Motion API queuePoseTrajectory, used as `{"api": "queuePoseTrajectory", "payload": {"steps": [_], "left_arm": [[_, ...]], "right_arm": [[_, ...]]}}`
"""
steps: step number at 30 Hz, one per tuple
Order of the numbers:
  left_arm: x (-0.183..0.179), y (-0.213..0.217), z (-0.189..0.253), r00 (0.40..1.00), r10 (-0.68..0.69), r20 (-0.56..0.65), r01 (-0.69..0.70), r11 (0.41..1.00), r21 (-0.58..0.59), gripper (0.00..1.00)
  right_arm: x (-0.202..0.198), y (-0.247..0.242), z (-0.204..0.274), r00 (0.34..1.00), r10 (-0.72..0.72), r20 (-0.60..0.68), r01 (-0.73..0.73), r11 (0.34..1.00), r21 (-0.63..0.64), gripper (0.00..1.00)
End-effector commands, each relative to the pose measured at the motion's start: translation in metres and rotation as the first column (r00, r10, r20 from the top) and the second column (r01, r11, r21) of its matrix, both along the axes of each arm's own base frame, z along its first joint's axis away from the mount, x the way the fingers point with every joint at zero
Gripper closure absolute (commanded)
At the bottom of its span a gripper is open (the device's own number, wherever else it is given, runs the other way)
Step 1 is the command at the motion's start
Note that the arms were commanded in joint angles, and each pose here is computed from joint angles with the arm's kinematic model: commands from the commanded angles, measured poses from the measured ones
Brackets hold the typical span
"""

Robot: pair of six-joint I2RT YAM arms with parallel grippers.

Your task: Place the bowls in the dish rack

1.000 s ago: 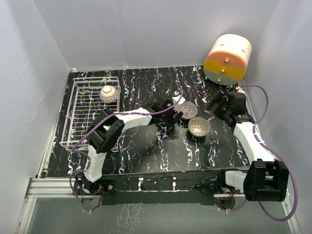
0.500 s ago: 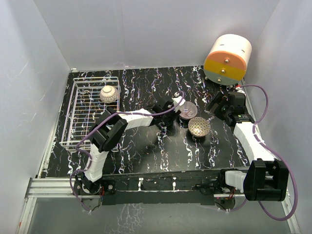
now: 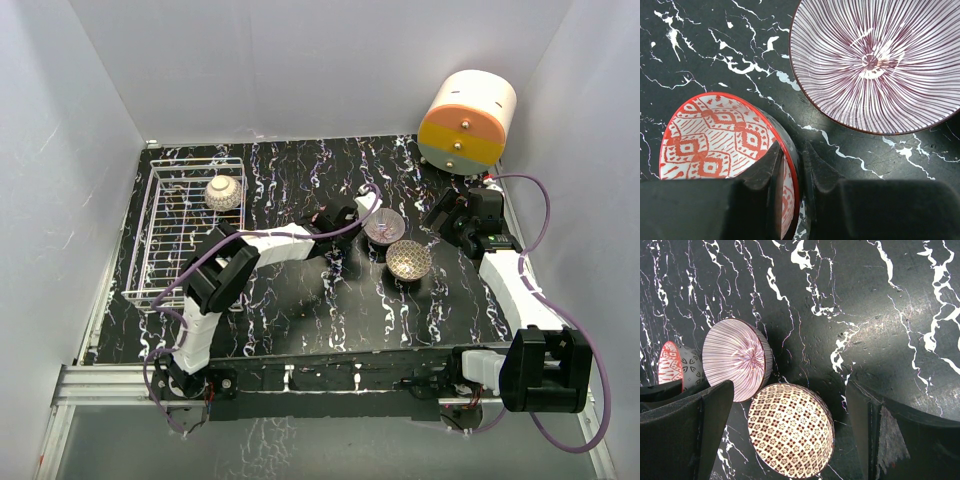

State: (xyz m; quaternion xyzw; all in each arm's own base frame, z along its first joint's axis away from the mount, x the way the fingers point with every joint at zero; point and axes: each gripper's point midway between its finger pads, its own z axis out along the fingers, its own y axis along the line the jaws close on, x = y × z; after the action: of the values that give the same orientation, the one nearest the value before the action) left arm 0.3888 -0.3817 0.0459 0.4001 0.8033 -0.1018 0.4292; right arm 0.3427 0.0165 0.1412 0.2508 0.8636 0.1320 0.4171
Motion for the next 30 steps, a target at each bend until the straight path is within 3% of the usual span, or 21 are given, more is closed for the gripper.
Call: {"api": "queuePoseTrajectory", "payload": {"steps": [1,5,8,15,19,22,30], "left_arm": [[-0.022,0.018,-0.015,0.994,0.027,-0.110,-0.023,0.999,0.039,1.00],[-0.014,0.025,0.022,0.994,0.082,-0.067,-0.084,0.996,-0.024,1.00],[-0.005,0.035,0.073,0.991,0.123,-0.042,-0.128,0.980,-0.149,1.00],[-0.002,0.078,0.198,0.987,0.159,0.019,-0.130,0.869,-0.478,1.00],[-0.003,0.118,0.250,0.983,0.182,0.003,-0.138,0.759,-0.636,1.00],[-0.001,0.167,0.279,0.972,0.234,-0.011,-0.161,0.633,-0.757,1.00],[-0.002,0.266,0.288,0.925,0.329,-0.189,-0.287,0.283,-0.915,1.00]], "right_arm": [[0.008,-0.007,0.021,0.997,-0.022,0.079,0.023,1.000,-0.020,0.02],[0.007,-0.007,0.021,0.997,-0.023,0.080,0.025,0.999,-0.024,0.02],[0.007,-0.007,0.021,0.997,-0.023,0.079,0.025,0.999,-0.021,0.02],[0.007,-0.005,0.019,0.997,-0.019,0.074,0.020,1.000,-0.012,0.02],[0.007,-0.004,0.019,0.997,-0.011,0.073,0.012,1.000,-0.008,0.02],[0.007,-0.002,0.020,0.997,-0.004,0.075,0.004,1.000,-0.003,0.02],[0.005,0.001,0.022,0.997,0.012,0.077,-0.012,1.000,0.001,0.02]]}}
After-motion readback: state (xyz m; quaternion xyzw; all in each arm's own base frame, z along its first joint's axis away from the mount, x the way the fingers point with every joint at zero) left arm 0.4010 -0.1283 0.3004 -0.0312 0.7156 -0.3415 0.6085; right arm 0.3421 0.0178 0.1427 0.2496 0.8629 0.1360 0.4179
